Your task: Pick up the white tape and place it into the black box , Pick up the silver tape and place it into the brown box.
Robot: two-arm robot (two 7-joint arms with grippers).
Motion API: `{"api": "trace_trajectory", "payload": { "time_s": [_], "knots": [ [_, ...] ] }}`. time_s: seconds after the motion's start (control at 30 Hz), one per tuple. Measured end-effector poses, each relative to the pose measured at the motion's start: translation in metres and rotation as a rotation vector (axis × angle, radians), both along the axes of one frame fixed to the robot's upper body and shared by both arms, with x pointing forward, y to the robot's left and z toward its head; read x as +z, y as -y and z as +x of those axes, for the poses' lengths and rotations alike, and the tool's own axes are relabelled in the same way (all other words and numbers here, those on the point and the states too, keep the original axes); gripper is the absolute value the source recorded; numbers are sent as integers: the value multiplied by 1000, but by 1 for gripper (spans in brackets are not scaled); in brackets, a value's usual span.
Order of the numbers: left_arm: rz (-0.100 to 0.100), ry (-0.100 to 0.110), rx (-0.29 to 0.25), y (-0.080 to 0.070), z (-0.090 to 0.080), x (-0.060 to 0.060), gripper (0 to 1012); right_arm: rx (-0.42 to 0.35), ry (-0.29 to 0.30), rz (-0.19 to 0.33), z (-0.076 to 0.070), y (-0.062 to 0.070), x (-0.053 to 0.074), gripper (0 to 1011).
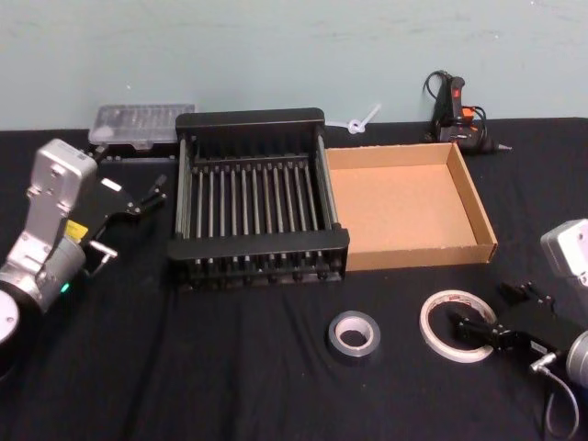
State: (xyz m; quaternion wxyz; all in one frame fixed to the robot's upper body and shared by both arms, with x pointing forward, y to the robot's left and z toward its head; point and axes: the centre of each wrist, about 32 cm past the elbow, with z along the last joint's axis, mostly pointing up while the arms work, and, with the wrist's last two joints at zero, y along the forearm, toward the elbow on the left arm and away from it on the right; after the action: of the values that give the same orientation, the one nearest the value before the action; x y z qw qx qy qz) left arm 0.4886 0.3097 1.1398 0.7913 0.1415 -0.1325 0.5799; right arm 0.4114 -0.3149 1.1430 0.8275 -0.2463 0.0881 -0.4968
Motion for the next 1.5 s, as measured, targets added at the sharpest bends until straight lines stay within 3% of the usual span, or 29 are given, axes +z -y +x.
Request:
{"api": "trace_trajectory", "payload": {
  "time_s": [1.5],
  "knots": [
    [0, 0, 0, 0, 0, 0, 1001, 1, -34, 25, 1, 0, -2, 1000]
  ]
}}
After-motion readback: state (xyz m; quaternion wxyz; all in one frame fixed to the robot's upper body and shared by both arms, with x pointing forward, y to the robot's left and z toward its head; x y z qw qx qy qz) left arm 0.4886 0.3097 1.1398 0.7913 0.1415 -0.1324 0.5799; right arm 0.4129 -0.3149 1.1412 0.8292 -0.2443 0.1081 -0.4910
